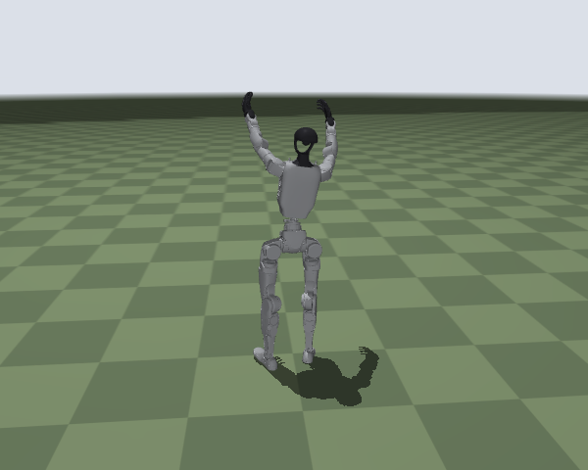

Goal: In place motions

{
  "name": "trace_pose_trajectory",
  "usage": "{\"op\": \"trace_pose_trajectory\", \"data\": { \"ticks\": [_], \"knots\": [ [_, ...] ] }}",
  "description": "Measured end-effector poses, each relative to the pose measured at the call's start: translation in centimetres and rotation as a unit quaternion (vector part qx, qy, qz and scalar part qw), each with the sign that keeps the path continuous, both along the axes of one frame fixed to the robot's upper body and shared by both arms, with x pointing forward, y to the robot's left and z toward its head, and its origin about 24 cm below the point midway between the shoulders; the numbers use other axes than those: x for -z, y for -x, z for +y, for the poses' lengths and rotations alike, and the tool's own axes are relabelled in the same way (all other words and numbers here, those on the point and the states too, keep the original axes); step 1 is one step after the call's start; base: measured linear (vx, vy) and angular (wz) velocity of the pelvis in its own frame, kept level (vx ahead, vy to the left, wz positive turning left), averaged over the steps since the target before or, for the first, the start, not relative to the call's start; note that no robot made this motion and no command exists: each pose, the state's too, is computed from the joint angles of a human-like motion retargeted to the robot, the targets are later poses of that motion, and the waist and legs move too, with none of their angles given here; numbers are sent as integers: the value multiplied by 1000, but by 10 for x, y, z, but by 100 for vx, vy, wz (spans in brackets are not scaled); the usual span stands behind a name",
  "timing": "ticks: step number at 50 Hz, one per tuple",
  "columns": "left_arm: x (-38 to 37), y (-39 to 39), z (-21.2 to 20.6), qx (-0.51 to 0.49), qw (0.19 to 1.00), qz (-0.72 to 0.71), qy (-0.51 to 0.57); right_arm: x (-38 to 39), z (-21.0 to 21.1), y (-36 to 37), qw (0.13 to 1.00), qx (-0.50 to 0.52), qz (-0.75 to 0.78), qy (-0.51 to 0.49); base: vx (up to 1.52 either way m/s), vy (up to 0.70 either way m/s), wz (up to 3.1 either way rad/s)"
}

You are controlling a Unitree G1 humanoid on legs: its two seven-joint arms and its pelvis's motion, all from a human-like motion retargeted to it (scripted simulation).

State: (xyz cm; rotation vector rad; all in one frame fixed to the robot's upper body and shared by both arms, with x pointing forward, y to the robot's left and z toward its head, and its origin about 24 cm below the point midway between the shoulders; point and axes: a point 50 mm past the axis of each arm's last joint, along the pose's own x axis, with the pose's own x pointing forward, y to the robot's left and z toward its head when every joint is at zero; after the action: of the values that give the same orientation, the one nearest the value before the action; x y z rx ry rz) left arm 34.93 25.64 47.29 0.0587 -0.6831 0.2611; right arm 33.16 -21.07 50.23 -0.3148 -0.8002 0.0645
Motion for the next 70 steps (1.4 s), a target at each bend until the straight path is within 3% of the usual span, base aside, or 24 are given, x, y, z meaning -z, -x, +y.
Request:
{"op": "trace_pose_trajectory", "data": {
  "ticks": [3,8,14,40,45,50,58,65,70],
  "knots": [
    [-46,40,3,-34,990,-132,30,-43,-5,42,994,24,-107,-29,-11,2,-3],
    [-75,68,-13,24,972,-231,38,-72,-10,80,982,15,-183,-53,4,-1,0],
    [-78,71,-18,2,974,-227,-13,-83,-14,99,974,18,-218,-56,-4,1,4],
    [-45,36,-16,-9,988,-156,-15,-62,-18,69,985,37,-165,-40,0,0,0],
    [-12,9,-14,-28,995,-91,-22,-39,-24,45,990,72,-122,-14,4,0,3],
    [68,-35,-11,-37,998,30,-42,36,-30,-14,996,88,-9,13,19,-1,3],
    [240,-52,20,-49,959,244,-134,242,-7,-69,969,61,191,145,6,-4,-4],
    [422,5,14,8,884,434,-173,446,-3,-23,880,22,425,213,0,0,0],
    [553,103,-8,107,745,642,-143,587,3,80,748,10,652,122,1,0,1]
  ]
}}
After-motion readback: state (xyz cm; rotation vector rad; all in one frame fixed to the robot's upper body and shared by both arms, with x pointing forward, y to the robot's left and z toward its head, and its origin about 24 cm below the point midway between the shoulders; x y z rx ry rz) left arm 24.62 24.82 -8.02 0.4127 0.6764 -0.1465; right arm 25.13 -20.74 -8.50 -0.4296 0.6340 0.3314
